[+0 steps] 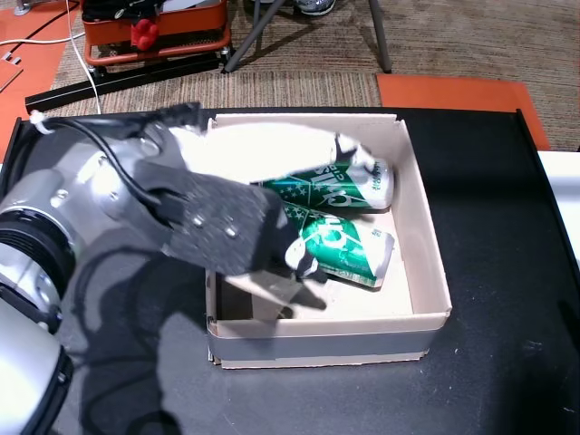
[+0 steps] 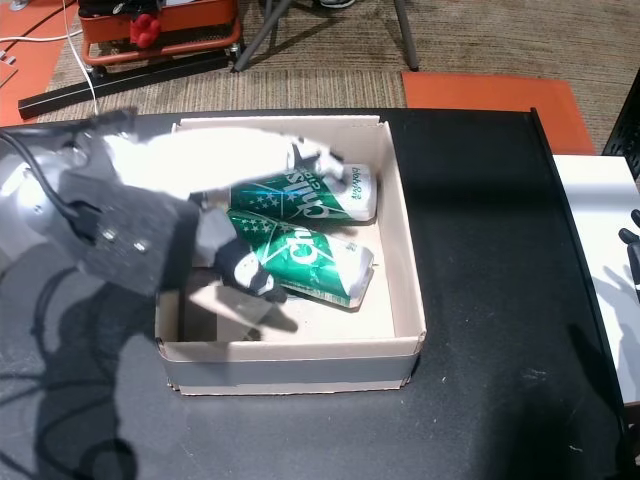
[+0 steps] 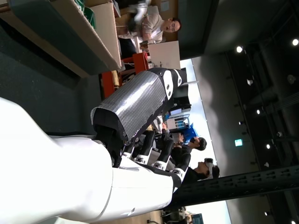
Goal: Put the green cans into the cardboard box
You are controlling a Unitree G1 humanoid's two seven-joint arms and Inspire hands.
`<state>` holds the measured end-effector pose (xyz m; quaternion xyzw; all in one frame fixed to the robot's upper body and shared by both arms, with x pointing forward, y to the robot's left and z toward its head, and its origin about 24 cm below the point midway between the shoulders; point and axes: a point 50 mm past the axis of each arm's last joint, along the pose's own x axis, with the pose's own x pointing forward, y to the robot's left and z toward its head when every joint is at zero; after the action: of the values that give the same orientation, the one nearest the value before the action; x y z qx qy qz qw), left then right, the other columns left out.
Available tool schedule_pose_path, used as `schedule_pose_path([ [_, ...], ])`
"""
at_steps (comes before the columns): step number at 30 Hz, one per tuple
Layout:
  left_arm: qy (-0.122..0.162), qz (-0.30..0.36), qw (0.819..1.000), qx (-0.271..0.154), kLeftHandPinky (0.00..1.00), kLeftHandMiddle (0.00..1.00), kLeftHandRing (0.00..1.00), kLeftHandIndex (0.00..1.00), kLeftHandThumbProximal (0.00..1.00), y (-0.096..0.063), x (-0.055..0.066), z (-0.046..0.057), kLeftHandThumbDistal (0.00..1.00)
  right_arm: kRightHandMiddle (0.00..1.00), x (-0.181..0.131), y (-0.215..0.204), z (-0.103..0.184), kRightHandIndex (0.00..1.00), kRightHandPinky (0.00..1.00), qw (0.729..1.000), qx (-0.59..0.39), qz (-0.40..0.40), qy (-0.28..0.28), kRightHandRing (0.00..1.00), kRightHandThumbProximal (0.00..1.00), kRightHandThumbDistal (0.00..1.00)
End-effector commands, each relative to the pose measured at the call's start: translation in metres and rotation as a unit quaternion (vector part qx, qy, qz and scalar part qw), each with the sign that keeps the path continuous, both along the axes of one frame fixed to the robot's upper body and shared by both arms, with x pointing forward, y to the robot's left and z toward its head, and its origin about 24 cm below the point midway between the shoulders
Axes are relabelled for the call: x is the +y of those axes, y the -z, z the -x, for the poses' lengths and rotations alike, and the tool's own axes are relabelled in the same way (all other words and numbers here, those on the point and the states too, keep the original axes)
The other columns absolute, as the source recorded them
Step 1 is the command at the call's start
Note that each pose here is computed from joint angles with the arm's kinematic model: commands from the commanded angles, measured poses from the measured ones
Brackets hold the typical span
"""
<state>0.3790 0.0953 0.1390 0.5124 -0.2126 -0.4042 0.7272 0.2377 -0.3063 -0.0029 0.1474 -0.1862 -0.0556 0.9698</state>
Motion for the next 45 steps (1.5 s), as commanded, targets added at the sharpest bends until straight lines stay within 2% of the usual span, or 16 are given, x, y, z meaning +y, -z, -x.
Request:
schedule_pose_path([
  [1,0.005,0.046,0.999,-0.023,0.91,1.00,1.00,1.00,0.15,-0.014,0.007,0.001,0.99,0.68,0.000,0.002,0.002,0.66,0.88,1.000,0.004,-0.004,-0.003,0.79,0.56,1.00],
  [6,0.016,0.097,0.993,-0.068,0.92,1.00,1.00,1.00,0.16,-0.033,0.027,0.005,1.00,0.68,0.001,0.001,0.001,0.65,0.88,1.000,0.003,0.000,-0.006,0.79,0.55,1.00],
  [10,0.013,0.169,0.982,-0.089,0.91,1.00,1.00,1.00,0.13,-0.036,0.054,0.016,0.99,0.68,0.002,0.002,0.000,0.66,0.88,1.000,0.005,-0.002,-0.007,0.79,0.56,1.00],
  [14,0.003,0.261,0.961,-0.092,0.93,1.00,1.00,1.00,0.21,-0.020,0.084,0.035,0.98,0.68,0.003,0.003,0.000,0.65,0.88,1.000,0.008,-0.003,-0.009,0.79,0.56,1.00],
  [19,-0.035,0.354,0.931,-0.080,0.98,1.00,1.00,1.00,0.24,0.010,0.117,0.061,1.00,0.69,0.004,0.003,0.001,0.67,0.89,1.000,0.001,-0.005,-0.018,0.80,0.55,1.00],
  [21,-0.053,0.399,0.912,-0.074,1.00,1.00,1.00,1.00,0.26,0.021,0.126,0.070,0.98,0.69,0.004,0.000,0.000,0.68,0.89,1.000,-0.010,0.006,-0.019,0.80,0.52,1.00],
  [23,-0.074,0.479,0.872,-0.074,1.00,1.00,1.00,1.00,0.34,0.034,0.123,0.077,0.94,0.69,0.004,-0.009,0.002,0.68,0.89,0.998,-0.046,0.030,-0.020,0.80,0.49,1.00],
  [25,-0.071,0.557,0.826,-0.045,0.98,1.00,1.00,1.00,0.34,0.046,0.118,0.079,0.86,0.70,0.005,-0.019,0.004,0.69,0.89,0.993,-0.097,0.059,-0.020,0.82,0.50,0.99],
  [27,-0.045,0.604,0.792,-0.069,1.00,0.98,1.00,1.00,0.55,0.049,0.116,0.089,0.70,0.70,0.006,-0.028,0.009,0.70,0.89,0.986,-0.146,0.082,-0.020,0.82,0.52,0.99],
  [32,0.086,0.669,0.726,-0.134,1.00,0.95,1.00,0.92,0.64,0.048,0.116,0.117,0.89,0.66,0.013,-0.042,0.025,0.65,0.89,0.965,-0.238,0.114,-0.006,0.79,0.60,1.00],
  [34,0.119,0.684,0.706,-0.138,0.98,0.95,0.99,0.94,0.53,0.052,0.115,0.122,0.92,0.65,0.020,-0.048,0.030,0.64,0.89,0.956,-0.270,0.116,-0.003,0.78,0.57,1.00],
  [36,0.140,0.707,0.680,-0.133,0.98,0.95,0.99,0.94,0.54,0.057,0.111,0.128,0.91,0.67,0.027,-0.054,0.036,0.65,0.89,0.946,-0.303,0.116,-0.022,0.80,0.51,1.00],
  [38,0.156,0.724,0.659,-0.135,0.98,0.94,0.99,0.94,0.53,0.059,0.108,0.134,0.98,0.68,0.035,-0.062,0.044,0.64,0.88,0.933,-0.332,0.133,-0.042,0.79,0.48,1.00],
  [39,0.161,0.730,0.650,-0.140,0.97,0.93,0.98,0.93,0.53,0.058,0.105,0.135,1.00,0.69,0.039,-0.067,0.047,0.64,0.88,0.925,-0.348,0.141,-0.058,0.78,0.39,0.94],
  [43,0.193,0.734,0.639,-0.125,0.97,0.94,0.97,0.96,0.42,0.055,0.099,0.136,1.00,0.70,0.051,-0.078,0.048,0.62,0.86,0.899,-0.400,0.142,-0.112,0.77,0.25,0.89],
  [45,0.214,0.731,0.635,-0.125,0.97,0.91,0.97,0.94,0.36,0.054,0.098,0.136,1.00,0.72,0.052,-0.078,0.048,0.59,0.85,0.891,-0.414,0.135,-0.130,0.78,0.26,0.86],
])
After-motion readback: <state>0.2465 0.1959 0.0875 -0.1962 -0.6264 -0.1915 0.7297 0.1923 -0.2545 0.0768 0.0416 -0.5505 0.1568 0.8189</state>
